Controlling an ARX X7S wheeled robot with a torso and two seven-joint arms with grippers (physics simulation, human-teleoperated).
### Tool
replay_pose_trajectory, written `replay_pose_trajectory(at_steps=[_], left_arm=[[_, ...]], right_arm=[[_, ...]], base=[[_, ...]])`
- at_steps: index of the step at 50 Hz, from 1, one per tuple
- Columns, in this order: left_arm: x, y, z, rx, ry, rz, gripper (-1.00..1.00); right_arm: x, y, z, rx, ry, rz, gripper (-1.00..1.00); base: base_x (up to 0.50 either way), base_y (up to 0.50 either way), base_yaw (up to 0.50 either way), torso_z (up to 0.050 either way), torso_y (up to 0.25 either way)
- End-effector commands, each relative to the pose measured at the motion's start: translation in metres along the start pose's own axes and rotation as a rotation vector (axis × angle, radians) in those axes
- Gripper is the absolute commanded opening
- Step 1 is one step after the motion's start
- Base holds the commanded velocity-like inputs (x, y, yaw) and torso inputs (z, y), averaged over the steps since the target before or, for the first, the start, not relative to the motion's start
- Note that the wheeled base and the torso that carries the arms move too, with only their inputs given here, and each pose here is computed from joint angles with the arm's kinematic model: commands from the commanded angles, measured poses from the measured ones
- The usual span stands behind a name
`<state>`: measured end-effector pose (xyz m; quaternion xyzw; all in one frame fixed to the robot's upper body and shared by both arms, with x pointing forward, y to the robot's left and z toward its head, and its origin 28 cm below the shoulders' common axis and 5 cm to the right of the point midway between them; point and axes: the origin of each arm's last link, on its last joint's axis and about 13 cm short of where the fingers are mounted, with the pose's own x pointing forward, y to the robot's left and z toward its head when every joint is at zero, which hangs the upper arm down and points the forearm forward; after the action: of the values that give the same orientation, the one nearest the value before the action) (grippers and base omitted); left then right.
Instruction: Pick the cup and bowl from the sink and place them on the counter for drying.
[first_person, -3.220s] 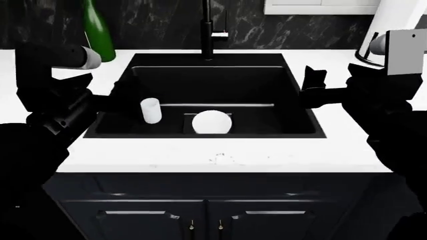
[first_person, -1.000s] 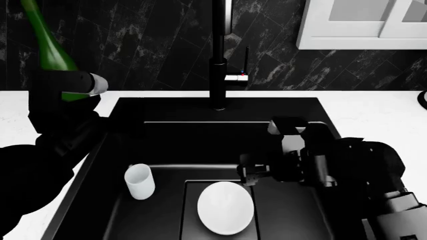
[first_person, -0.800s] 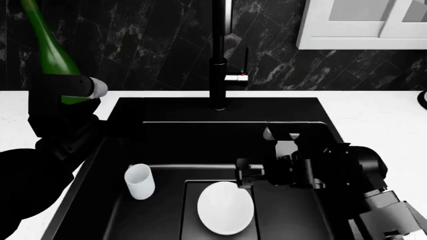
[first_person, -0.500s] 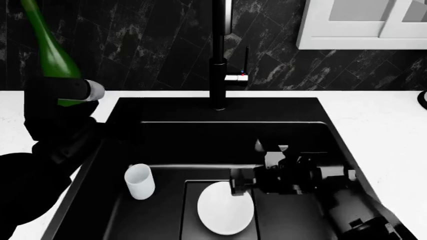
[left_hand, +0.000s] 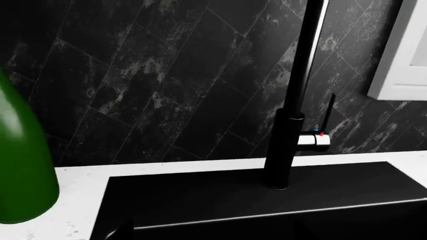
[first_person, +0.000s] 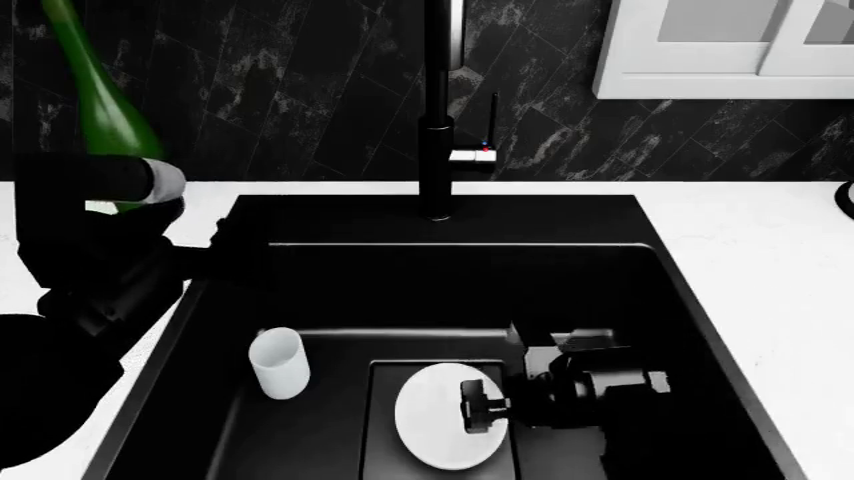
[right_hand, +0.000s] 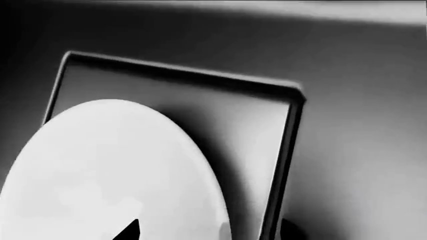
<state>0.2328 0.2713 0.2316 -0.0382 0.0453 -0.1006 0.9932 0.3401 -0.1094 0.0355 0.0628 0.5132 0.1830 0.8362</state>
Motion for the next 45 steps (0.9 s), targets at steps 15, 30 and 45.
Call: replay_pose_trajectory(at_steps=[15, 30, 45], left_arm=[[-0.003, 0.002, -0.003, 0.000, 0.001, 0.016, 1.00], [-0.003, 0.002, -0.002, 0.004, 0.000, 0.017, 1.00], [-0.005, 0.003, -0.004, 0.008, 0.003, 0.028, 1.00]], right_arm=[[-0.019, 0.003, 0.020, -0.034, -0.104, 0.053, -1.00], [-0.072, 0.007, 0.022, -0.045, -0.234, 0.033, -1.00], [-0.135, 0.019, 0.022, -0.108, -0.359, -0.014, -1.00]], base=[[0.00, 0.00, 0.00, 0.000, 0.000], [0.00, 0.00, 0.00, 0.000, 0.000], [0.00, 0.00, 0.00, 0.000, 0.001]])
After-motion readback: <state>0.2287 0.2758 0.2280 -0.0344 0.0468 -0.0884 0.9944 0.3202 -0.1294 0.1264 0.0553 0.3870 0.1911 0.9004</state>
